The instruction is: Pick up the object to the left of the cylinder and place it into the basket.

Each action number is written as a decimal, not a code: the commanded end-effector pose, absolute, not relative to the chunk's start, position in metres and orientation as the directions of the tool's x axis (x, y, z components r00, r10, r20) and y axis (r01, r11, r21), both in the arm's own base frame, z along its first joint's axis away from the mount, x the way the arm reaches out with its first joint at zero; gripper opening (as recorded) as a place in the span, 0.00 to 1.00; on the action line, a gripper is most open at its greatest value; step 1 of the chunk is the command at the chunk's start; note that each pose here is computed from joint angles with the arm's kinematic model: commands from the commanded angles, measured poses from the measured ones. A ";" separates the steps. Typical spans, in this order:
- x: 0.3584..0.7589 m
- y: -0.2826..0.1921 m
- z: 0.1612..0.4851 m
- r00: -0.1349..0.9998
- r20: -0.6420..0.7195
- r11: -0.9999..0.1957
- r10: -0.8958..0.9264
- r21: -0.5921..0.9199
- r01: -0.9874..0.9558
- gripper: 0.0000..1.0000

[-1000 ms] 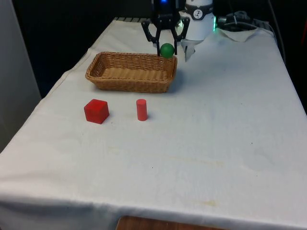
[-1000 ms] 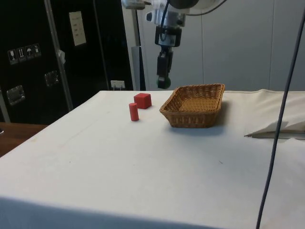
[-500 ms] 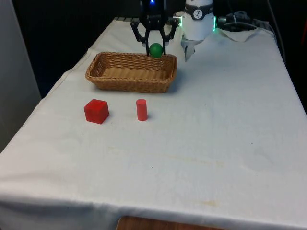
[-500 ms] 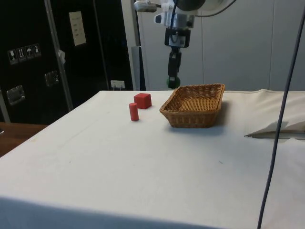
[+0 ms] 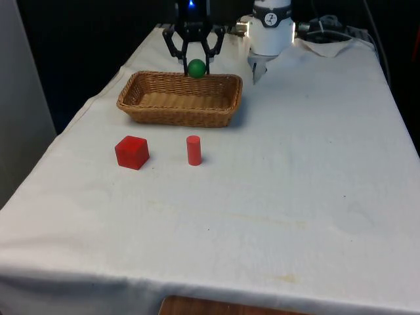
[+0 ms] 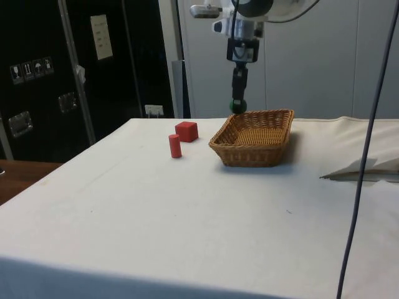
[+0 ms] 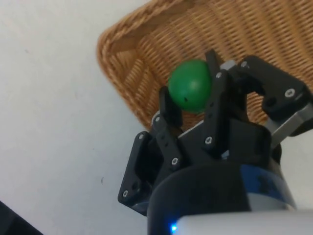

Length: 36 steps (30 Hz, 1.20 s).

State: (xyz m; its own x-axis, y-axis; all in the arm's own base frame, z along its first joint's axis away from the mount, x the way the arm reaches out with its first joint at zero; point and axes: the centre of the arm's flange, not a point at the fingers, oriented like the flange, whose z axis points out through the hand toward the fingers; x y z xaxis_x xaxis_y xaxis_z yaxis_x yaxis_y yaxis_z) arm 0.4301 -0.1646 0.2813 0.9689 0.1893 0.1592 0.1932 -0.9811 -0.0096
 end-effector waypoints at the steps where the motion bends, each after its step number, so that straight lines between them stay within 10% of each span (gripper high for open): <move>1: 0.427 -0.170 0.279 0.968 0.155 -0.980 0.196 -0.001 0.199 0.00; 36: 0.402 -0.196 0.231 0.977 0.082 -0.980 0.198 0.018 0.197 0.00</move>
